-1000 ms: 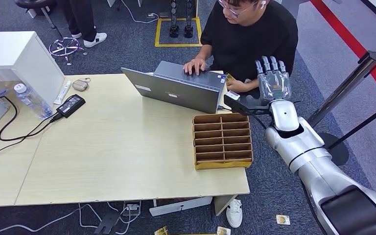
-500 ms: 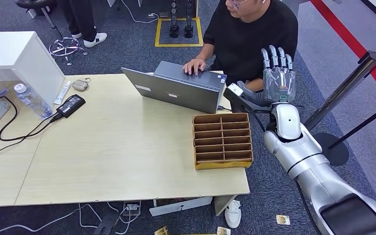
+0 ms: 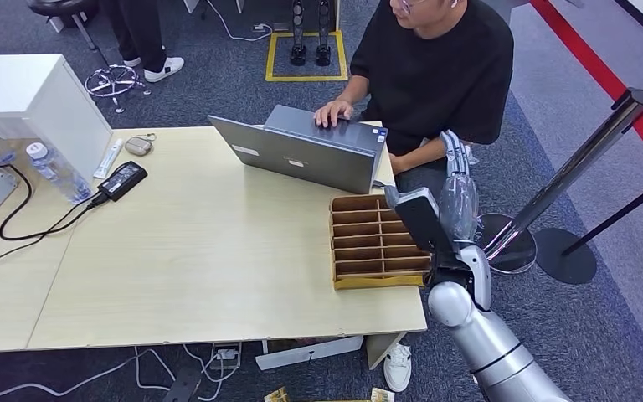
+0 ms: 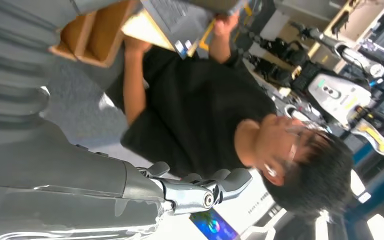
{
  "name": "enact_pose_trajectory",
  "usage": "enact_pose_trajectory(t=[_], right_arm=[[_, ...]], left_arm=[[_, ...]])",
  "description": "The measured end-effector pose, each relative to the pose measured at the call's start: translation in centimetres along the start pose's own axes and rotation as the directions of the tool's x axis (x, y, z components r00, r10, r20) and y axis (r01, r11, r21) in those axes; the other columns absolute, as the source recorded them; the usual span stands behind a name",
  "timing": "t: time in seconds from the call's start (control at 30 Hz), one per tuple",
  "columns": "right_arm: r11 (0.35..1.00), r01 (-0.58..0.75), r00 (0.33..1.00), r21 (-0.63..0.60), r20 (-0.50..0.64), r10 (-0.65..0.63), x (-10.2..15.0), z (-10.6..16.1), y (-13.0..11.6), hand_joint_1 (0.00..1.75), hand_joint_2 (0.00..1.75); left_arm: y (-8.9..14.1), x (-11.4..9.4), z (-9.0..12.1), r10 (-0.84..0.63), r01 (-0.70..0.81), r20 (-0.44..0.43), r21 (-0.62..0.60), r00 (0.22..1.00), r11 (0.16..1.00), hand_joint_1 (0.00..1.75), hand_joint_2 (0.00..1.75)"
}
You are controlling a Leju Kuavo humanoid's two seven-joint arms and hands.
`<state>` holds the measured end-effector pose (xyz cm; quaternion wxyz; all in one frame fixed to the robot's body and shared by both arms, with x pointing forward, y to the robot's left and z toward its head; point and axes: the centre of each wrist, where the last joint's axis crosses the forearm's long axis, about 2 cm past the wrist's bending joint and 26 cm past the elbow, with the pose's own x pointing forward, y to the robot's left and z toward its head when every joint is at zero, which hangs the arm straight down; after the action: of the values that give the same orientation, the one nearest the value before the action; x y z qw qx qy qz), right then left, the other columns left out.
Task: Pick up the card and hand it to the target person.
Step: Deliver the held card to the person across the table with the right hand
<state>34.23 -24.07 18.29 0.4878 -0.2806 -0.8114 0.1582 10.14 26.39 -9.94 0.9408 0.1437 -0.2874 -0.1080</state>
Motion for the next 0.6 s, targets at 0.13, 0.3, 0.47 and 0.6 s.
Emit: enact_pose_trajectory(t=[0.13,0.3,0.47,0.6], right_arm=[[0.998,0.048,0.998,0.032,-0.029,-0.048,-0.6,2.1,1.0,0.00,1.75],[0.992,0.100,0.991,0.070,-0.092,-0.094,-1.0,3.5,1.9,0.00,1.75],[0.980,0.181,0.971,0.083,-0.171,-0.165,-1.5,6.2,3.2,0.00,1.75],[0.975,0.205,0.963,0.091,-0.196,-0.184,-1.5,7.4,4.0,0.00,1.75]], left_arm=[[0.0,-0.1,0.0,0.009,-0.009,0.002,0.005,1.000,1.000,0.00,0.00],[0.0,-0.1,0.1,0.017,-0.017,0.002,0.010,1.000,1.000,0.00,0.00],[-0.1,-0.5,0.2,0.023,-0.023,-0.008,0.017,1.000,1.000,0.00,0.00],[-0.2,-0.7,0.3,0.025,-0.024,-0.013,0.019,1.000,1.000,0.00,0.00]])
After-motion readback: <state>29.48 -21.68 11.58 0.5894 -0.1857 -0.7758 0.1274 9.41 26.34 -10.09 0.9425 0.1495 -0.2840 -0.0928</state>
